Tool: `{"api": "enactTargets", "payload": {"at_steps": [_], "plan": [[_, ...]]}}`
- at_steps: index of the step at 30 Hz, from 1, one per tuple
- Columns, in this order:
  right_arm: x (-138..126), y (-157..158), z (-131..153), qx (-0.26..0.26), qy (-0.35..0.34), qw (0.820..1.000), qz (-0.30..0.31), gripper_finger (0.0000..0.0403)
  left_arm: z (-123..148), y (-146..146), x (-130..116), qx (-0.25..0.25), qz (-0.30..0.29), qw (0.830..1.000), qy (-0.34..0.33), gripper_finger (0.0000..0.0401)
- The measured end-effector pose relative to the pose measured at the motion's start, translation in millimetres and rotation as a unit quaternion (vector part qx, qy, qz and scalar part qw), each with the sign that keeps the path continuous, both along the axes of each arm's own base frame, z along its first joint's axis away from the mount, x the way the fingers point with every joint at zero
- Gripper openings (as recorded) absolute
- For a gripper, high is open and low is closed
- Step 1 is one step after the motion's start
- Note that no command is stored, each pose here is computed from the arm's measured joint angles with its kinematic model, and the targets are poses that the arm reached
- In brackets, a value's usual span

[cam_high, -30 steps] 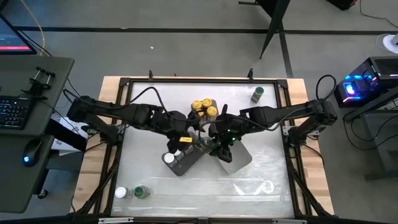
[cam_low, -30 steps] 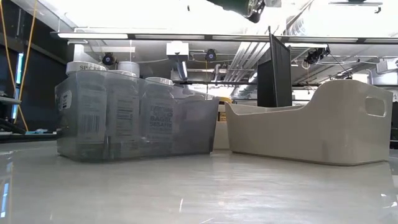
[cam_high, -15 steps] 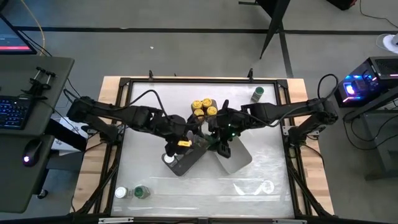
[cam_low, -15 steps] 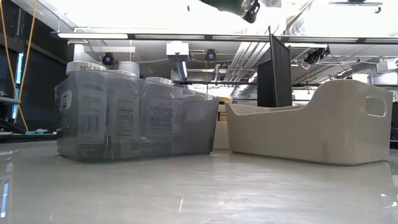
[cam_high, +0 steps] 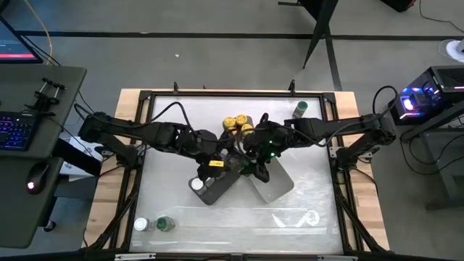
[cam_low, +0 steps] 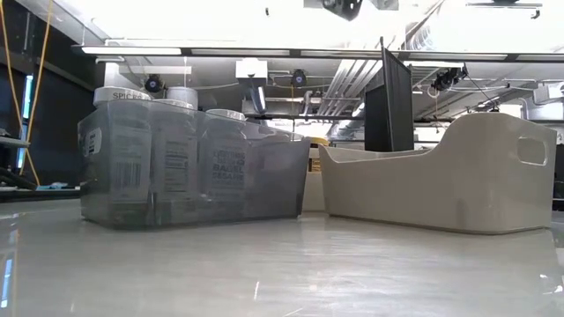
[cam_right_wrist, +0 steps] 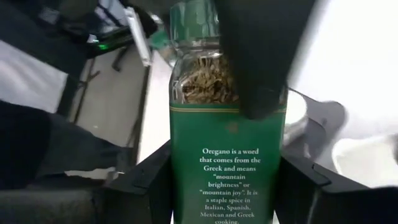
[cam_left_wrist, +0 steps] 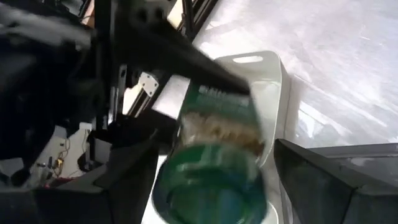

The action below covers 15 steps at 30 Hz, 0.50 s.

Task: Sort spices by type
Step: Put the bottom right green seasoning bottle into the gray bin

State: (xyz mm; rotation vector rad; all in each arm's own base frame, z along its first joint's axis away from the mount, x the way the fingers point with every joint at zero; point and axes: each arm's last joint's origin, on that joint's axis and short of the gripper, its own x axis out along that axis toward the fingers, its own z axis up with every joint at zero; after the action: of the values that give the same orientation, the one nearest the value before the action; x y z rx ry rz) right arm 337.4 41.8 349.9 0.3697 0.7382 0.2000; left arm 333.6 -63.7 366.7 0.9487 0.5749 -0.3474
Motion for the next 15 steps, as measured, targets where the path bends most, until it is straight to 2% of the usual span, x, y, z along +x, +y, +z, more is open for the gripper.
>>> {"api": "enactTargets", "payload": {"at_steps": [7, 15], "plan": [[0, 3, 1, 0.04, 0.0, 0.998, 0.037, 0.0193, -3, -1, 4, 0.02, -0.022, 1.0, 0.0, 0.0305], [0, 4, 2, 0.056, -0.003, 0.997, 0.054, 0.0193, -3, -12, 6, 0.025, -0.071, 0.997, -0.017, 0.0305]]}}
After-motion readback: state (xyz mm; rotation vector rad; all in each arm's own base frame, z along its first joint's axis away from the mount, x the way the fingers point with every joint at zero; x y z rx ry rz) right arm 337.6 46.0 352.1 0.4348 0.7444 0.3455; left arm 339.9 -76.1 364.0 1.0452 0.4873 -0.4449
